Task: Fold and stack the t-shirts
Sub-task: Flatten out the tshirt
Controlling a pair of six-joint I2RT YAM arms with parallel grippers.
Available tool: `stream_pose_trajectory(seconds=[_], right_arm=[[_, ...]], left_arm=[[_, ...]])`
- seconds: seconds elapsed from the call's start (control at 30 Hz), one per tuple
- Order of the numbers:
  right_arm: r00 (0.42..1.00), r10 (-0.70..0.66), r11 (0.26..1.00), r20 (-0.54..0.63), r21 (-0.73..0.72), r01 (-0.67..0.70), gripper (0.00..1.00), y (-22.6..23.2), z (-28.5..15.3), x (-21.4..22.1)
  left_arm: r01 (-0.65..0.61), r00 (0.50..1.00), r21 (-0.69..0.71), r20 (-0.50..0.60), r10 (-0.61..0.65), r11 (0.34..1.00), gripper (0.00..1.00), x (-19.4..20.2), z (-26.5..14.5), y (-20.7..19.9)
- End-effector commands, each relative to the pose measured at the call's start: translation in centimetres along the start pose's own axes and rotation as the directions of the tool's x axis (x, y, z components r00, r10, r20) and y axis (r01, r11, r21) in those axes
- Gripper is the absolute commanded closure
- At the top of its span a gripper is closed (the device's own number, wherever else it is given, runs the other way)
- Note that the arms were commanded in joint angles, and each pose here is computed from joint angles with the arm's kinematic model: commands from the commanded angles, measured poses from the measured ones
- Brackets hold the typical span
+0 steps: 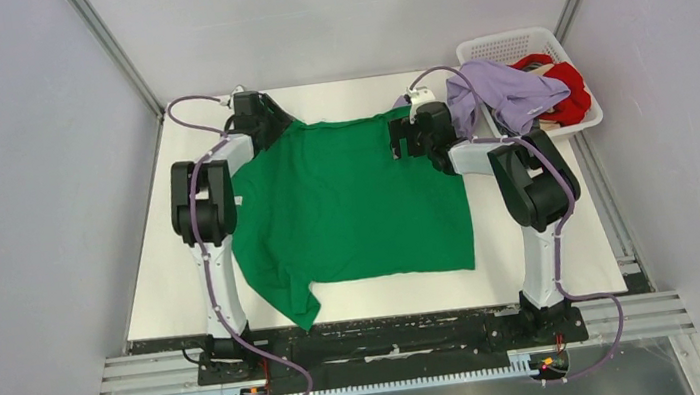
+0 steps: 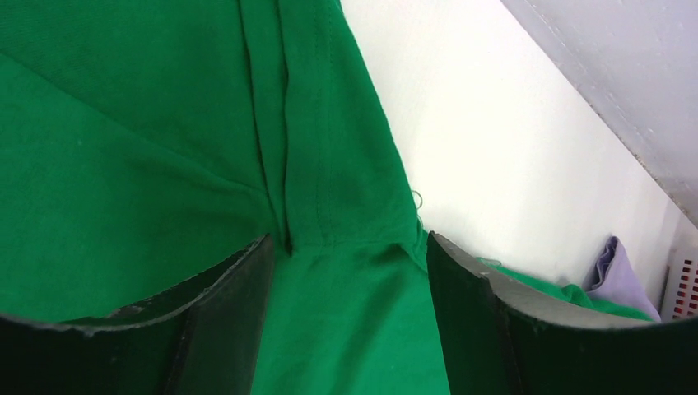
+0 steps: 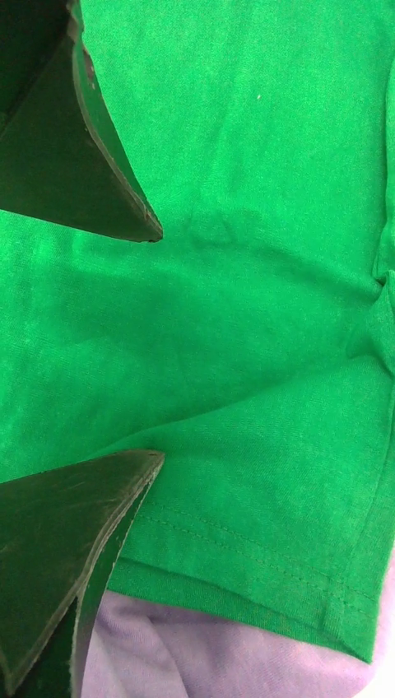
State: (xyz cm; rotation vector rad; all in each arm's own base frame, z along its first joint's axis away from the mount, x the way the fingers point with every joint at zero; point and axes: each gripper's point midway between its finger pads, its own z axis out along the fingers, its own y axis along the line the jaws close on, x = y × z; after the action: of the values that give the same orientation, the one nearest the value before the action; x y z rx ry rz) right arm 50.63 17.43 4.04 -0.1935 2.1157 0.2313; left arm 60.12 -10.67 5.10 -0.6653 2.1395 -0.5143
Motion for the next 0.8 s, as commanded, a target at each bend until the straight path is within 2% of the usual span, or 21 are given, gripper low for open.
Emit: stream_pose_trajectory(seconds=[0.0, 0.13, 0.27, 0.53, 0.77], right_arm=[[1.000, -0.006, 1.000, 0.000, 0.017, 0.006, 0.02, -0.5, 0.1, 0.4], [1.000, -0.003, 1.000, -0.001, 0.014, 0.003, 0.02, -0.5, 0.1, 0.4], [1.000, -0.006, 1.000, -0.006, 0.019, 0.006, 0.02, -0.7, 0.0, 0.7], [1.000, -0.003, 1.000, -0.009, 0.023, 0.003, 0.02, -1.0, -0.1, 0.8], [1.000, -0.002, 1.000, -0.011, 0.029, 0.002, 0.02, -1.2, -0.1, 0.9]], left_arm=[[-0.005, 0.997, 0.049, 0.076, 0.001, 0.999, 0.28, -3.2, -2.7, -2.9], [-0.007, 0.997, 0.037, 0.075, 0.004, 0.999, 0.31, -2.8, -2.3, -2.7], [-0.006, 1.000, -0.019, 0.014, 0.007, 1.000, 0.38, -1.4, -1.0, -1.4], [-0.011, 1.000, -0.069, 0.027, 0.013, 0.998, 0.47, -1.7, 0.3, -0.6], [-0.003, 1.000, -0.102, 0.007, 0.004, 0.995, 0.48, -0.8, 0.6, 0.4]])
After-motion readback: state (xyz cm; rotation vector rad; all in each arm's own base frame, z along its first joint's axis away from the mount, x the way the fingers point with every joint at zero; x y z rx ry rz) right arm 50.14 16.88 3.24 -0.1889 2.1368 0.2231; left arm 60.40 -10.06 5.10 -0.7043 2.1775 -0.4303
